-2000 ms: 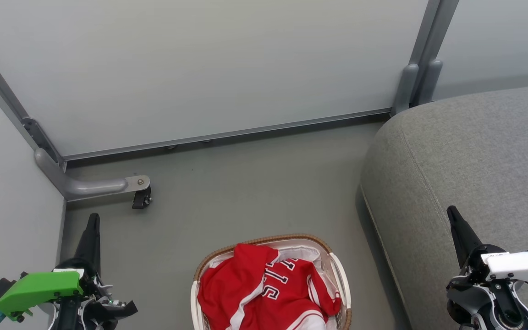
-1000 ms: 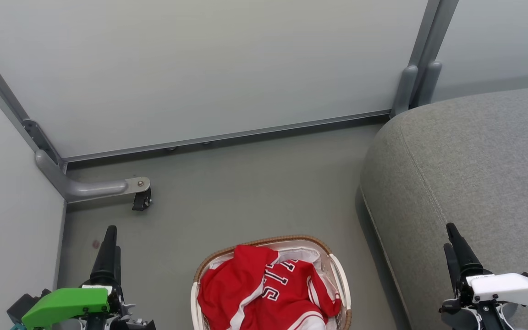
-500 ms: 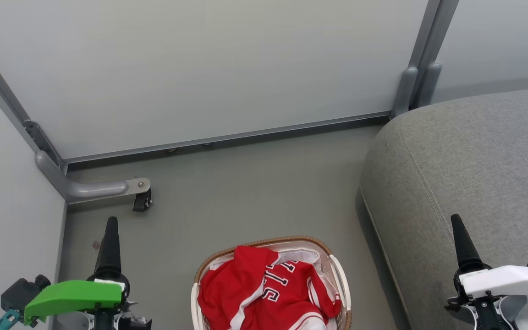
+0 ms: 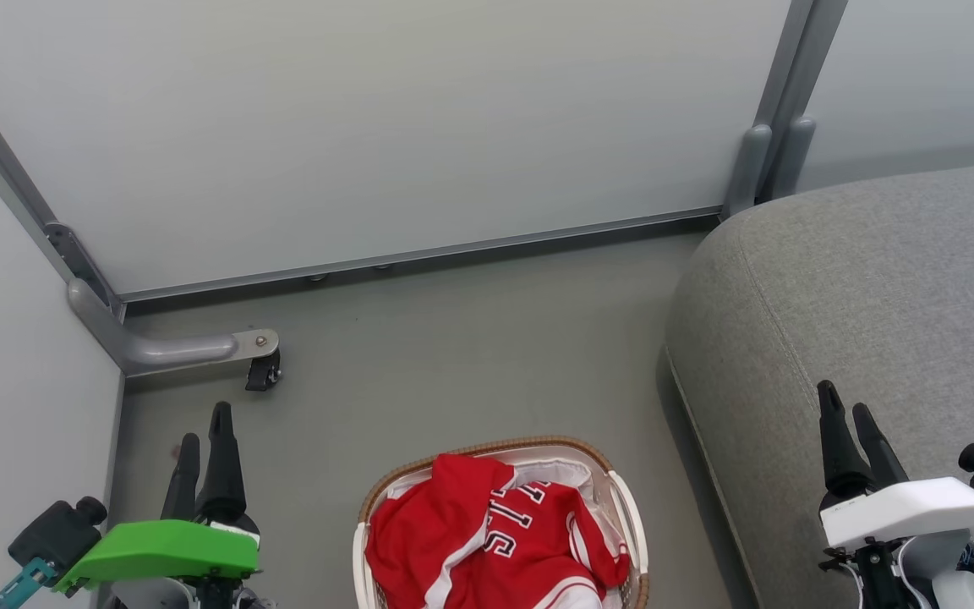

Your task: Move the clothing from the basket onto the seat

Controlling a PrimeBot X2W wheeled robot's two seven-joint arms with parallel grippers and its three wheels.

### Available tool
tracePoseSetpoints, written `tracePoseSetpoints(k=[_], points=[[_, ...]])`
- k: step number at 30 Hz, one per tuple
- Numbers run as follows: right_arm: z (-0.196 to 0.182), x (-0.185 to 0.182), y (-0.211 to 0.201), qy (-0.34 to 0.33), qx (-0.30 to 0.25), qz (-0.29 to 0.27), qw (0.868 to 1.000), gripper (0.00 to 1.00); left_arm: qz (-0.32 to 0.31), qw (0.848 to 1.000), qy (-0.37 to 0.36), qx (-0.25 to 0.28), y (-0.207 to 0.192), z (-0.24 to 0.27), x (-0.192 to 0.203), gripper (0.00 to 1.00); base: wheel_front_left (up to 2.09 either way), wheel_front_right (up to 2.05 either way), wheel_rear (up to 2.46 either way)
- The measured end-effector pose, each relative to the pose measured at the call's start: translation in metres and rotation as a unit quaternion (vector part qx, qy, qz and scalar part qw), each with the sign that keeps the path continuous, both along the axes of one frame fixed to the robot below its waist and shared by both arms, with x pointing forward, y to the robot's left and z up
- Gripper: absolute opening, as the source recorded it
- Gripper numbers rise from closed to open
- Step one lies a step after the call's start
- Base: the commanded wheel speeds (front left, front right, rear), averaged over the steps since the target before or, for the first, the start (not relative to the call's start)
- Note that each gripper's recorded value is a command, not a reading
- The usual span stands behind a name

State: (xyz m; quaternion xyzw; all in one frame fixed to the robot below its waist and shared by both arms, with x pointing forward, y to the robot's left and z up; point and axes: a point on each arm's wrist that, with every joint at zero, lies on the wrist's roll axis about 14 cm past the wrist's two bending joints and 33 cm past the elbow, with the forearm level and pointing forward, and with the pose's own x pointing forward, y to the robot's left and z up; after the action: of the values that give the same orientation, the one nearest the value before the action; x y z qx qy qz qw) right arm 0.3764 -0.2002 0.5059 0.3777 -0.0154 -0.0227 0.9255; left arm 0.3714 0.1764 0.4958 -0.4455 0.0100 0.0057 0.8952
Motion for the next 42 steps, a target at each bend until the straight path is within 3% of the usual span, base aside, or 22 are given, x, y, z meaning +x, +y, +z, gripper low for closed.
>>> tracePoseSetpoints(k=[19, 42], points=[[0.001, -0.002, 0.012, -0.007, -0.139, 0.019, 0.990, 1.00, -0.019, 0.991, 0.015, 0.135, -0.008, -0.018, -0.013, 1.00, 0.00, 0.00, 0.00], [-0.001, -0.003, 0.021, -0.015, -0.258, 0.036, 0.965, 1.00, -0.028, 0.973, 0.014, 0.231, -0.010, -0.027, -0.020, 1.00, 0.00, 0.00, 0.00]])
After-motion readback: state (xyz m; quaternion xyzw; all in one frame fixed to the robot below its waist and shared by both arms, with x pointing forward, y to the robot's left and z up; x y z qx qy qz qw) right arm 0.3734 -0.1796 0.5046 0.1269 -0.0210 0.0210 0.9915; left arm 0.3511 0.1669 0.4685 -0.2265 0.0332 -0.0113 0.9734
